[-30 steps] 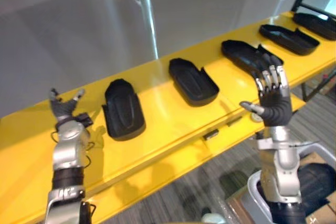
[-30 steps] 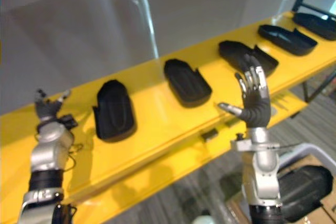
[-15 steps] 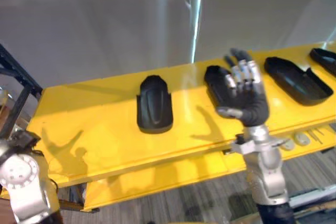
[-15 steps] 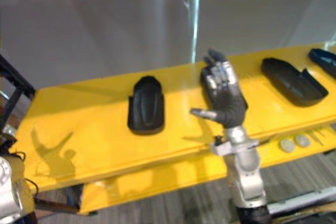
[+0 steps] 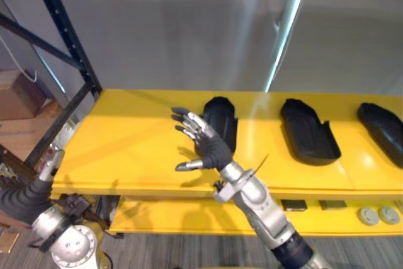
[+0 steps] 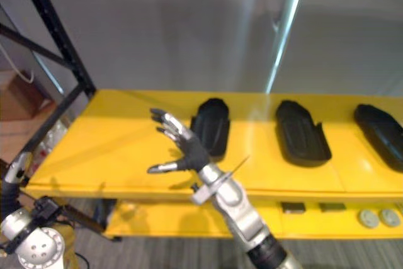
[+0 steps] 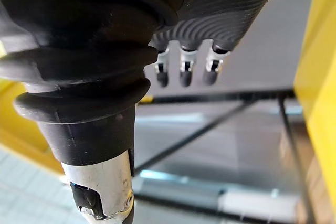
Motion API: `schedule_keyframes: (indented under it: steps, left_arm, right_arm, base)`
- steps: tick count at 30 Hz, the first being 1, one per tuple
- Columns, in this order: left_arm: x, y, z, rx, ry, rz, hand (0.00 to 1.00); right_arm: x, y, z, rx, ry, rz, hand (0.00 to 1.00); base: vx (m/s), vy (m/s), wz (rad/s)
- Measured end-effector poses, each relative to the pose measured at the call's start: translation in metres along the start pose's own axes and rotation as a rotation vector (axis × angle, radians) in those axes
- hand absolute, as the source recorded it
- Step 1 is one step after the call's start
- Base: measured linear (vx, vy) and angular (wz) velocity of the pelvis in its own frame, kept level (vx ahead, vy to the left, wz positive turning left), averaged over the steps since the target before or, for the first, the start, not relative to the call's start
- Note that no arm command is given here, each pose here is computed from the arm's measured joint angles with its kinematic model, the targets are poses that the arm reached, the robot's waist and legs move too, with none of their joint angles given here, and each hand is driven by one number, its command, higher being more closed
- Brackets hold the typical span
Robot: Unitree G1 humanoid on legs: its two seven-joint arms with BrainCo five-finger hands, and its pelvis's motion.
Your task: Walk over and take plastic housings, then place them on the shelf
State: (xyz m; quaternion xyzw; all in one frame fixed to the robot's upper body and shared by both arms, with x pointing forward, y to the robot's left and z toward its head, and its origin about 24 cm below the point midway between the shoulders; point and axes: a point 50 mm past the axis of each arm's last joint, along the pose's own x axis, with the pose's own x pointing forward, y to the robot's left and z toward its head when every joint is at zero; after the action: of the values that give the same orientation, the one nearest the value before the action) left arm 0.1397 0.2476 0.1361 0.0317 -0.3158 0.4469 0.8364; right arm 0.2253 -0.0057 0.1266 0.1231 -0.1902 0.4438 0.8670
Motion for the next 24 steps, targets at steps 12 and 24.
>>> schedule_keyframes:
  steps: [12,24]
  left_arm:
    - [-0.003,-0.012,-0.002,-0.039,0.020,0.011,0.00]
    - [-0.009,-0.007,-0.009,-0.005,0.061,0.017,0.00]
  right_arm:
    - [0.020,0.036,-0.067,0.081,0.301,-0.036,0.00]
    - [0.002,0.025,-0.103,-0.148,0.437,-0.342,0.00]
  base:
    - [-0.01,-0.013,0.14]
    - [0.00,-0.002,0.01]
